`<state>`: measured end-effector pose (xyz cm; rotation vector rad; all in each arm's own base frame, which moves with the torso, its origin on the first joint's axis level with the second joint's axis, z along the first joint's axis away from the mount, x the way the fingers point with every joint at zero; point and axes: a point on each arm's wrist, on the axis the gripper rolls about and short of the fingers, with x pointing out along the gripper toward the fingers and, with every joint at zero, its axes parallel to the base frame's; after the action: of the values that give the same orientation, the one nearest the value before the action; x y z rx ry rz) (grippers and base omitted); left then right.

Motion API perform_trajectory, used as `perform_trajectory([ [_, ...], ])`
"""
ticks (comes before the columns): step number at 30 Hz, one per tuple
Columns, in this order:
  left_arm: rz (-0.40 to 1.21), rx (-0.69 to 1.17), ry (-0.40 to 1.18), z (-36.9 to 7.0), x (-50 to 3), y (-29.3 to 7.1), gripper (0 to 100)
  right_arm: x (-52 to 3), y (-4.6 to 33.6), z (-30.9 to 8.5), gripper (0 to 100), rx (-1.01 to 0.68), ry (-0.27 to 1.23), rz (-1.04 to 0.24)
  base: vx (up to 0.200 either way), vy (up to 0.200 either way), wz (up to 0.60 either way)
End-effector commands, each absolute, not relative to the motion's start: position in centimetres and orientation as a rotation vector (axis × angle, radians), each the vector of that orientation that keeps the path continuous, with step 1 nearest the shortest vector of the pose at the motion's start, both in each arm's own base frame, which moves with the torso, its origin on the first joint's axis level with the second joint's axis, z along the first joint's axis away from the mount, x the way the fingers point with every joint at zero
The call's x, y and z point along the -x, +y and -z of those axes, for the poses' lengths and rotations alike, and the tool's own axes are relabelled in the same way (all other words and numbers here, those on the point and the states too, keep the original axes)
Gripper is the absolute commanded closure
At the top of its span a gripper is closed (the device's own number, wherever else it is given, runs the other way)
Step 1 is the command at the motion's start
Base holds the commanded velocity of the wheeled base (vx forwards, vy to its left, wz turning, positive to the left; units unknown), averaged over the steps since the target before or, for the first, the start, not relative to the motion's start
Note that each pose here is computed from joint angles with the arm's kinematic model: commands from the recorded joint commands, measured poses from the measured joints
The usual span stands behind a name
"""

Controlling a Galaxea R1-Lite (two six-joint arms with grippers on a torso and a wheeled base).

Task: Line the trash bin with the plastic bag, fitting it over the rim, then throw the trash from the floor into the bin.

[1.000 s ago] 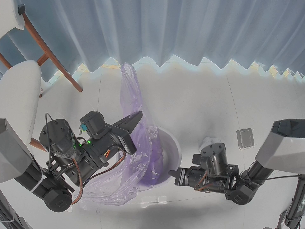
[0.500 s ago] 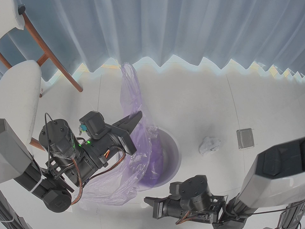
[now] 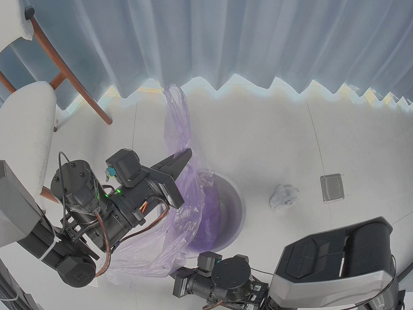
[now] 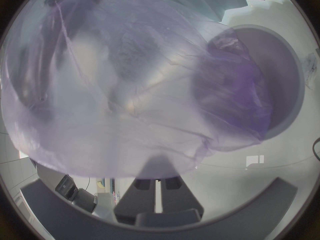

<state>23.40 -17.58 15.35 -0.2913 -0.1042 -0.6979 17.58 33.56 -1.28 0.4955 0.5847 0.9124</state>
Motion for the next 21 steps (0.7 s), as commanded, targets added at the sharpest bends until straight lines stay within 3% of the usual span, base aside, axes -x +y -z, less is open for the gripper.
perform_trajectory([
  [1, 0.698, 0.293, -0.106, -15.4, -23.4, -17.6, 100, -20.1, 33.5, 2.1, 100, -0.52, 0.54, -0.857, 0.0, 0.0, 0.0],
  [11, 0.696, 0.287, -0.087, -14.9, -23.4, -17.6, 100, -28.8, 30.9, -0.5, 100, -0.63, 0.345, -0.713, 0.0, 0.0, 0.0],
  [21, 0.697, 0.282, -0.068, -14.5, -23.3, -17.7, 100, -27.0, 31.3, 0.8, 100, -0.574, 0.463, -0.707, 0.0, 0.0, 0.0],
])
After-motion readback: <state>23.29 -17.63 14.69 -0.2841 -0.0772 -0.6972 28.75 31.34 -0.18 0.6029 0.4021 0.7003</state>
